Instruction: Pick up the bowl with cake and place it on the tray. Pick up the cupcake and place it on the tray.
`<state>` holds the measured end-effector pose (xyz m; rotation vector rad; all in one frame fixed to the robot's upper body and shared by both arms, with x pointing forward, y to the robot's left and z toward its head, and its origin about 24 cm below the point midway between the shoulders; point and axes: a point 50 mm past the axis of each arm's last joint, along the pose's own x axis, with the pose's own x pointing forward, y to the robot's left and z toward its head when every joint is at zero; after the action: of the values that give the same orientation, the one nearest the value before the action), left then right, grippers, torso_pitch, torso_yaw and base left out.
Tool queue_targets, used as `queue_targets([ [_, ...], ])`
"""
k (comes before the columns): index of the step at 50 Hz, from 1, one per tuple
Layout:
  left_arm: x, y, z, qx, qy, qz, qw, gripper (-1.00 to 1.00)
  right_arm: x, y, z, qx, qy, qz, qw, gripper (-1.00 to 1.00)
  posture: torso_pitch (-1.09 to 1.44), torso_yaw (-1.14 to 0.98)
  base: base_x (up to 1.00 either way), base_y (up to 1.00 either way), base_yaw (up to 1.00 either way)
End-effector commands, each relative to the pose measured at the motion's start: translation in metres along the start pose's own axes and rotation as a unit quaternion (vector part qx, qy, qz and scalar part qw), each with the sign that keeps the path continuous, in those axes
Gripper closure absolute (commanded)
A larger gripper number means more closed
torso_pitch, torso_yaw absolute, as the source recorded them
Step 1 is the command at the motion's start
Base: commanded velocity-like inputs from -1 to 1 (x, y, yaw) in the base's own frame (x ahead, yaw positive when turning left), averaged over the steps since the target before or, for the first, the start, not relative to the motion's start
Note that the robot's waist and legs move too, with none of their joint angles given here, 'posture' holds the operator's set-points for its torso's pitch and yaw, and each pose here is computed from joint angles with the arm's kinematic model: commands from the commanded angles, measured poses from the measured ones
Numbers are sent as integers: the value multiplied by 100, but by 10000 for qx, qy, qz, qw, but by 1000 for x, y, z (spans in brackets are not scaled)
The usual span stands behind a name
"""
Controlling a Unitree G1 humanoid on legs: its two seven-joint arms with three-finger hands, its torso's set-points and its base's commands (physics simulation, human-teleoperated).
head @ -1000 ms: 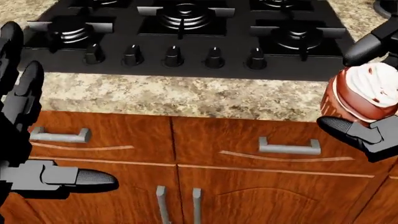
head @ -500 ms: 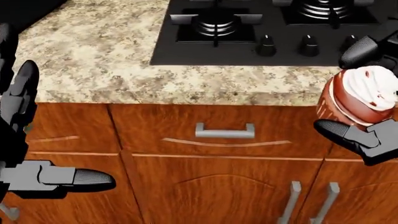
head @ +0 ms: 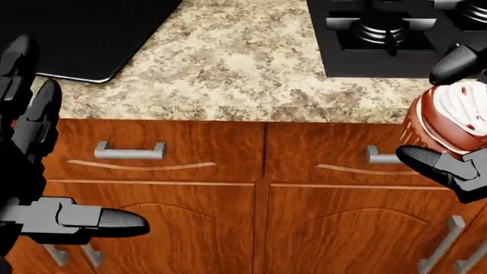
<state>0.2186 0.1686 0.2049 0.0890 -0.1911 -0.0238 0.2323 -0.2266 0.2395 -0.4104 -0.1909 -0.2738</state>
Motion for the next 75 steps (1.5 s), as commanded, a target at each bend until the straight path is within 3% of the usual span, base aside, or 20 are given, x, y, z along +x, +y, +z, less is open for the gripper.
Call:
queue_targets([
  [1,-3,3,12,102,-417,129,9990,-100,-3,-1,14,-38,-458,-30,9989,100,0,0,0,70,0],
  [38,-4,2,13,119,-437,116,9989,-100,-4,-2,13,-5,-458,-46,9989,100,0,0,4,53,0],
  [66,-5,0,19,157,-480,77,9987,-100,-5,-1,13,78,-537,-16,9985,100,0,0,0,11,0],
  [75,-6,0,20,166,-495,71,9986,-100,-6,-3,15,122,-544,-21,9984,100,0,0,0,0,100],
])
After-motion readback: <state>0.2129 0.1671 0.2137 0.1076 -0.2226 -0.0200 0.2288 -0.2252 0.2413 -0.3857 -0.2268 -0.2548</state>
